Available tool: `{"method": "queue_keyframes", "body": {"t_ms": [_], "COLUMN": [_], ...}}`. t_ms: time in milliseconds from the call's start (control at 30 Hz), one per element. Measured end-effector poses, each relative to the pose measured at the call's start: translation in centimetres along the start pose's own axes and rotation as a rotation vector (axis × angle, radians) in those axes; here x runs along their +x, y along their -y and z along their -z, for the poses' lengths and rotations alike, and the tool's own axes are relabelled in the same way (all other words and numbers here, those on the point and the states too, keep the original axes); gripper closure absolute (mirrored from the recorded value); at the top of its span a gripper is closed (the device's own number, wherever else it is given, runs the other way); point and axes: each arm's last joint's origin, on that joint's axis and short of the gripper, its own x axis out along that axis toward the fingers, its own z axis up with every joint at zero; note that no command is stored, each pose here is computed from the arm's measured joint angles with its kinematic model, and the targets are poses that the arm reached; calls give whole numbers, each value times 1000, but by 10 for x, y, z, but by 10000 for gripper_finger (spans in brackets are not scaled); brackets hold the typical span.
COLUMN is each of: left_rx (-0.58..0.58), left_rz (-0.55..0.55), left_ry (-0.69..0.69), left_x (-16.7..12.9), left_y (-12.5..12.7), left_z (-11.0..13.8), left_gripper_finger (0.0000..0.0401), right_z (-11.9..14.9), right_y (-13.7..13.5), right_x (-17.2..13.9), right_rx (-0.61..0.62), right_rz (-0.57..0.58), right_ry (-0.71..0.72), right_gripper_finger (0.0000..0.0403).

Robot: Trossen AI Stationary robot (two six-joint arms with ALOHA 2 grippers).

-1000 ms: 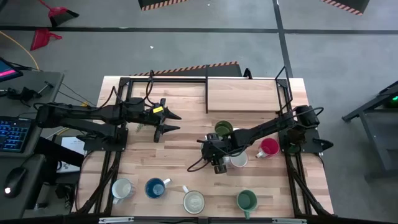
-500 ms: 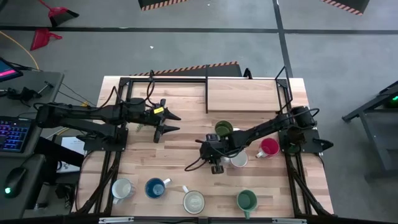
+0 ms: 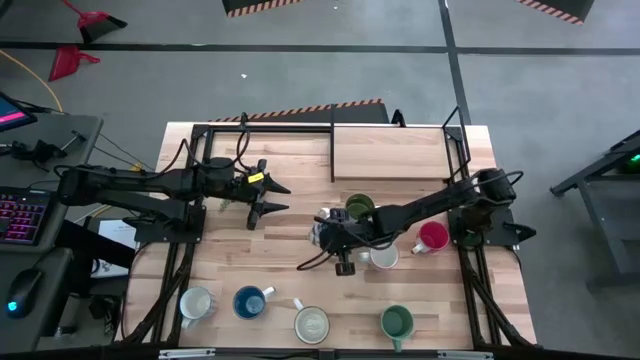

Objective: Place coffee mugs
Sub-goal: Put the white blue mug on the shelf

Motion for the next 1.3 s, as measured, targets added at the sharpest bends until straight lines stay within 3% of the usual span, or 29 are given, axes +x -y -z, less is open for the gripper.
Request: {"method": "queue_keyframes", "body": {"t_ms": [133,267,433,700,900,1300], "left_rx": [0,0,0,-7,-7,-2], "left_rz": [0,0,0,0,0,0], "left_ry": [-2,-3,-5,-56,-56,-55], "left_x": [0,0,0,0,0,0], "left_y": [0,0,0,0,0,0], "left_z": [0,0,0,5,5,5], "left_gripper_finger": [215,215,215,215,215,215], "right_z": [-21,-33,-52,-64,-61,-24], "right_y": [3,14,37,85,124,228], "right_x": [-28,-51,-84,-119,-130,-146], "right_rx": [-34,-50,-5,87,128,332], "right_rz": [59,149,251,322,368,407], "right_ry": [78,50,54,13,-23,-87], "right_gripper_finger": [400,401,401,401,401,401]}}
